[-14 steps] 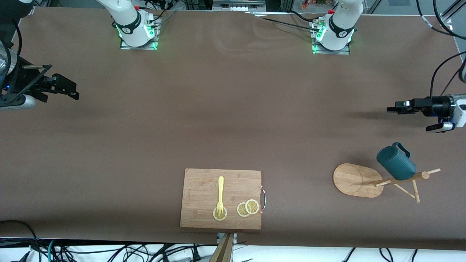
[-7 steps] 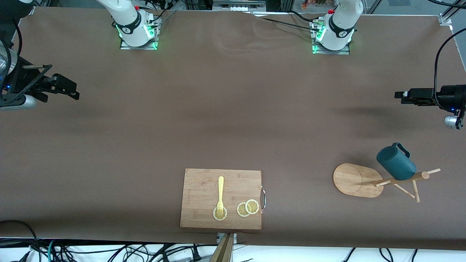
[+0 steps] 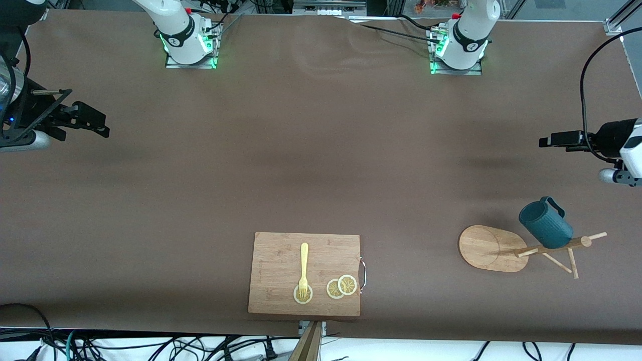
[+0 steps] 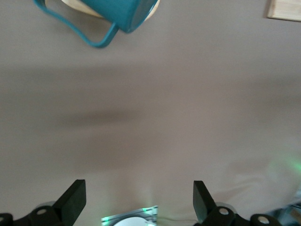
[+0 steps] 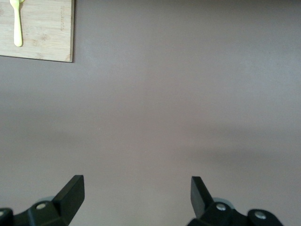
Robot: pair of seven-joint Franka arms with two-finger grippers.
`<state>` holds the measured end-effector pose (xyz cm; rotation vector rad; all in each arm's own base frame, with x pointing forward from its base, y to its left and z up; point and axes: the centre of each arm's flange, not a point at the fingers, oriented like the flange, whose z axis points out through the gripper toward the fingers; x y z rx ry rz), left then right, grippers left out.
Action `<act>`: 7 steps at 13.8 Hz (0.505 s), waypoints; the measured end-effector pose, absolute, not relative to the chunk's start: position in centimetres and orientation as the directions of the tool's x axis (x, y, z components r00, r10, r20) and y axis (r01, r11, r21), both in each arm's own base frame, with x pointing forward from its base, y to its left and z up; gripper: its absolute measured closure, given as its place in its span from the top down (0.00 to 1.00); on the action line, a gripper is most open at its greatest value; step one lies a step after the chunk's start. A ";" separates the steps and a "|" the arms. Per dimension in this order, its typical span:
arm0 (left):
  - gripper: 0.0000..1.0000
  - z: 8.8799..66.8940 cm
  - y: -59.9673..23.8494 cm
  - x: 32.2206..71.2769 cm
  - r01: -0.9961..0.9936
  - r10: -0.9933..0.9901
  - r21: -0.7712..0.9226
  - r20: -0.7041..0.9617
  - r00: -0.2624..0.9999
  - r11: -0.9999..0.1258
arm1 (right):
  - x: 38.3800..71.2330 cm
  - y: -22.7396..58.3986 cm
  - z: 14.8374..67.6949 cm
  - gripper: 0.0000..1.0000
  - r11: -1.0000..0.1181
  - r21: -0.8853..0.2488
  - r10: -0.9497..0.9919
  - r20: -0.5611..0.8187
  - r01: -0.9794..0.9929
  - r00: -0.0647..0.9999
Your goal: Pass cup and hang on rack
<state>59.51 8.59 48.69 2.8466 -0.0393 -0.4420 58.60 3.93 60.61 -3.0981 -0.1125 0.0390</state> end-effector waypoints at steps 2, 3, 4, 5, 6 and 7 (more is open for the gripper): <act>1.00 50.9 5.4 60.6 -0.067 -0.106 0.161 -0.245 0.964 -0.985 | 58.6 3.9 60.6 1.00 -0.996 -0.042 0.073 -0.024 0.072 0.997; 1.00 52.2 3.9 61.0 -0.095 -0.121 0.128 -0.210 0.970 -0.987 | 58.6 3.9 60.6 1.00 -0.996 -0.042 0.073 -0.024 0.072 0.997; 1.00 53.5 2.8 61.2 -0.114 -0.132 0.108 -0.175 0.976 -0.988 | 58.6 3.9 60.6 1.00 -0.996 -0.042 0.073 -0.024 0.072 0.997; 1.00 54.8 2.4 61.0 -0.123 -0.136 0.095 -0.145 0.980 -0.988 | 58.6 3.9 60.6 1.00 -0.996 -0.042 0.073 -0.024 0.072 0.997; 1.00 56.4 2.4 60.6 -0.126 -0.135 0.082 -0.115 0.984 -0.989 | 58.6 3.9 60.6 1.00 -0.996 -0.042 0.073 -0.024 0.072 0.997; 1.00 58.0 2.7 60.0 -0.118 -0.124 0.070 -0.089 0.988 -0.991 | 58.6 3.9 60.6 1.00 -0.996 -0.042 0.073 -0.024 0.072 0.997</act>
